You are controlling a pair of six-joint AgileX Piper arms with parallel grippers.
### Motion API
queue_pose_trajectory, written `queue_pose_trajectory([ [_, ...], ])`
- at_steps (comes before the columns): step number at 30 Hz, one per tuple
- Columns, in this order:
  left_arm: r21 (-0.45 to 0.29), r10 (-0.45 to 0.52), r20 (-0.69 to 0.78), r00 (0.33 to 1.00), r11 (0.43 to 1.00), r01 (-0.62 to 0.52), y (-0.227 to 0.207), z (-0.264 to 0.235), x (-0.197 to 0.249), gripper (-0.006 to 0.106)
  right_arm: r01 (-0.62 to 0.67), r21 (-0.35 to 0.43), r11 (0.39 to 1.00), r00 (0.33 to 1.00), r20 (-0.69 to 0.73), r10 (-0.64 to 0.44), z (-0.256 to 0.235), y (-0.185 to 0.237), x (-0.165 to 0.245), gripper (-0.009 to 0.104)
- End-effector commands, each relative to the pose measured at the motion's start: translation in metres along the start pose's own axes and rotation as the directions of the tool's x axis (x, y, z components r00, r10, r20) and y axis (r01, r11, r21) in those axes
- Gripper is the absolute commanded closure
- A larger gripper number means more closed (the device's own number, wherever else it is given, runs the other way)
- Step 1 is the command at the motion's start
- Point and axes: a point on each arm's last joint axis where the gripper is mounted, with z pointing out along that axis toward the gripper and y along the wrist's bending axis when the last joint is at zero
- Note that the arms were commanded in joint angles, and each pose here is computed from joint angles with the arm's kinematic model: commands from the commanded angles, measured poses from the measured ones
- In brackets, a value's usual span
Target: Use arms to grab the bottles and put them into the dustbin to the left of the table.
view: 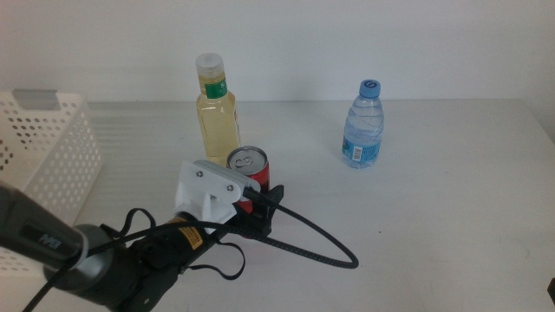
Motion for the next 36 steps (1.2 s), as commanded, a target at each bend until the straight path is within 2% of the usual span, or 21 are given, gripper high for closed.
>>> queue_pose_trajectory([
  [1,0.024,-0.012,0.176,0.984,1.000,0.008,-0.003,0.006,-0.027,0.010,0.012,0.028,1.000,0.992,0.124,-0.015,-0.005,-0.002,-0.016,0.014],
  [7,0.026,-0.012,0.186,0.983,1.000,0.007,-0.001,0.014,-0.025,0.012,0.012,0.028,1.000,0.992,0.124,-0.015,-0.005,-0.002,-0.016,0.014],
  [10,0.022,-0.013,0.182,0.983,1.000,0.009,-0.001,0.015,-0.023,0.022,0.012,0.028,1.000,0.992,0.124,-0.015,-0.005,-0.002,-0.016,0.014],
  [17,0.018,-0.013,0.177,0.984,1.000,0.010,0.000,0.015,-0.023,0.069,0.012,0.028,1.000,0.992,0.124,-0.015,-0.005,-0.002,-0.016,0.014],
  [18,0.034,-0.005,0.175,0.985,0.999,-0.001,-0.002,0.014,-0.024,0.087,0.012,0.028,1.000,0.992,0.124,-0.015,-0.005,-0.002,-0.016,0.014],
  [22,0.056,0.015,0.155,0.988,0.998,-0.023,-0.006,0.012,-0.033,0.090,0.012,0.028,1.000,0.992,0.124,-0.015,-0.005,-0.002,-0.016,0.014],
  [31,0.052,0.065,0.049,0.997,0.996,-0.068,-0.014,-0.008,-0.073,0.089,0.012,0.028,1.000,0.992,0.124,-0.015,-0.005,-0.002,-0.016,0.014],
  [36,0.048,-0.013,-0.031,0.999,0.999,0.015,-0.018,-0.024,-0.093,0.089,0.012,0.028,1.000,0.992,0.124,-0.015,-0.005,-0.002,-0.016,0.014],
])
